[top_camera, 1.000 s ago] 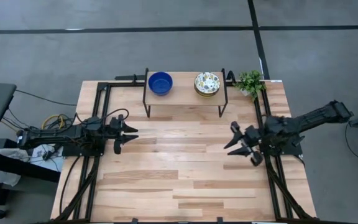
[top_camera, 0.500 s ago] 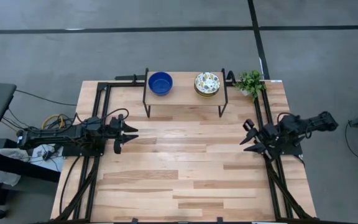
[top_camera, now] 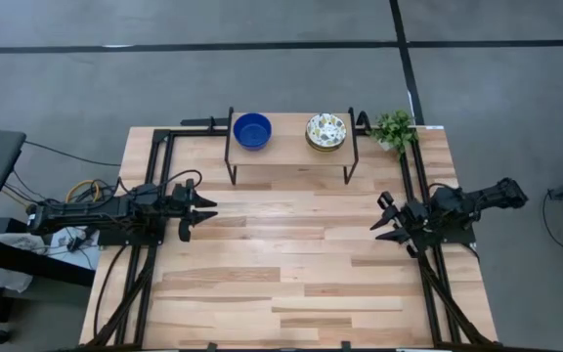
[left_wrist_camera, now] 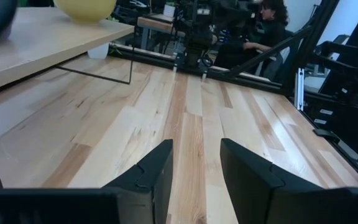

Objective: Pick & Place Mini bowls
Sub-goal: Return to Home Position

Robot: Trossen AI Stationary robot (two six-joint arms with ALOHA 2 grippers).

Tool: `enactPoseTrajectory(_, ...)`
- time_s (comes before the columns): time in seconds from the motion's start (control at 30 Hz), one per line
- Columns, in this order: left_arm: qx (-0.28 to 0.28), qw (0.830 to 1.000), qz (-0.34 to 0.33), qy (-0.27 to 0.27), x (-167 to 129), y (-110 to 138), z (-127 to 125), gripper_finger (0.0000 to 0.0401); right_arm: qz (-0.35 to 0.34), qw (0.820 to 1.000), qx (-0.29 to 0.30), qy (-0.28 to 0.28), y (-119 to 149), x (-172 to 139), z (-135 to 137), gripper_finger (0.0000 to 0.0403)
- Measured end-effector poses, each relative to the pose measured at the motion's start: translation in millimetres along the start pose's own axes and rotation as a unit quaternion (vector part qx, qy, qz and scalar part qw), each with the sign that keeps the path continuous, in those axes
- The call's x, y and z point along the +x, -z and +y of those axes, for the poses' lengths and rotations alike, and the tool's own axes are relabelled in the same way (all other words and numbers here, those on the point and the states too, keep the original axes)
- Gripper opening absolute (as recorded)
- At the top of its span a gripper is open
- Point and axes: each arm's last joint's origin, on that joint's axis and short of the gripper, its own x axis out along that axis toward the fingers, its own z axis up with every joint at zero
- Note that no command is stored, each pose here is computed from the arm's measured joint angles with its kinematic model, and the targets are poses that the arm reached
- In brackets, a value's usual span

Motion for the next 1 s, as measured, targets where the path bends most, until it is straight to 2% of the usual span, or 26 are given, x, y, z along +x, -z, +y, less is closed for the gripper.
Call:
enactPoseTrajectory(0.1, 0.000, 1.000, 0.000, 0.000, 0.0, 0.0, 0.0, 0.0131, -0.004, 1.000, 0.003, 0.017, 11.3, 1.6, -2.5, 0.0111)
enactPoseTrajectory(0.4, -0.012, 1.000, 0.006, -0.001, 0.9, 0.9, 0.2, 0.0131, 0.003, 0.999, -0.009, 0.049, 13.1, 1.5, -4.5, 0.0111)
enactPoseTrajectory(0.6, -0.012, 1.000, 0.011, -0.002, 1.6, 1.7, 0.3, 0.0131, 0.008, 0.998, 0.027, 0.051, 14.6, 1.5, -4.7, 0.0111)
enactPoseTrajectory(1.0, -0.013, 0.999, 0.039, -0.007, 5.1, 6.3, 1.3, 0.0131, 0.008, 0.998, 0.028, 0.050, 14.8, 1.5, -4.7, 0.0111)
